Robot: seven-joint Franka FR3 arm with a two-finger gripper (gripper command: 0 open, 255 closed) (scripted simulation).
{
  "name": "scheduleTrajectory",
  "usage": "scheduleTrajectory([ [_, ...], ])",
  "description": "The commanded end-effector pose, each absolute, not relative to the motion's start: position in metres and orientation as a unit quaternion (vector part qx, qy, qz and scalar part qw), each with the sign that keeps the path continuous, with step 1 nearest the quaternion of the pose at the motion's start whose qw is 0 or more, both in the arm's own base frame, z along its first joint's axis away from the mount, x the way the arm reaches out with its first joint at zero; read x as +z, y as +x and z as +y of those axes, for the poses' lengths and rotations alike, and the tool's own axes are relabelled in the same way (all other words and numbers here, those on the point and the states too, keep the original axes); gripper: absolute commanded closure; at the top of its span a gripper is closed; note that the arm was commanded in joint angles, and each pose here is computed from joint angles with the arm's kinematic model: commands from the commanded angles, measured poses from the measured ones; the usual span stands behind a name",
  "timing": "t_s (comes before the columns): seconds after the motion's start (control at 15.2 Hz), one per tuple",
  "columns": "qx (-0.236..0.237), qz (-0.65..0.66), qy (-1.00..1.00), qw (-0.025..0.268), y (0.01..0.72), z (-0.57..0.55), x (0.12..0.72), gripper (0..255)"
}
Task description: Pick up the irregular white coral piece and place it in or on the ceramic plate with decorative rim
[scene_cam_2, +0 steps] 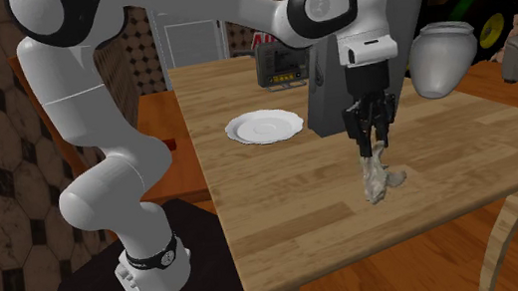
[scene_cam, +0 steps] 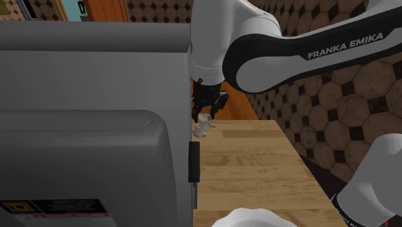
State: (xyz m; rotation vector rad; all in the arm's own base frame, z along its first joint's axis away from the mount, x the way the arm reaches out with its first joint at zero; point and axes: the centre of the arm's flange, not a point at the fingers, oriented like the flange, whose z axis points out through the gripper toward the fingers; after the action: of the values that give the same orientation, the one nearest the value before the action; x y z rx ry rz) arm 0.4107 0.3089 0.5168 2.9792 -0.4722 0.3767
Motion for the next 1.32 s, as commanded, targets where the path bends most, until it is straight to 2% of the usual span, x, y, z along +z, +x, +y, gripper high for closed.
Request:
scheduleTrajectory([
  [0.0, 0.124, -0.155, 0.979, 0.051, 0.410, 0.309, 0.527, 255],
  [0.73, 0.124, -0.155, 0.979, 0.051, 0.410, 0.310, 0.572, 255],
  [0.79, 0.124, -0.155, 0.979, 0.051, 0.410, 0.310, 0.572, 0],
  [1.19, -0.075, 0.030, 0.992, -0.096, 0.455, 0.294, 0.505, 0],
  [1.25, -0.094, 0.048, 0.988, -0.109, 0.458, 0.295, 0.498, 0],
])
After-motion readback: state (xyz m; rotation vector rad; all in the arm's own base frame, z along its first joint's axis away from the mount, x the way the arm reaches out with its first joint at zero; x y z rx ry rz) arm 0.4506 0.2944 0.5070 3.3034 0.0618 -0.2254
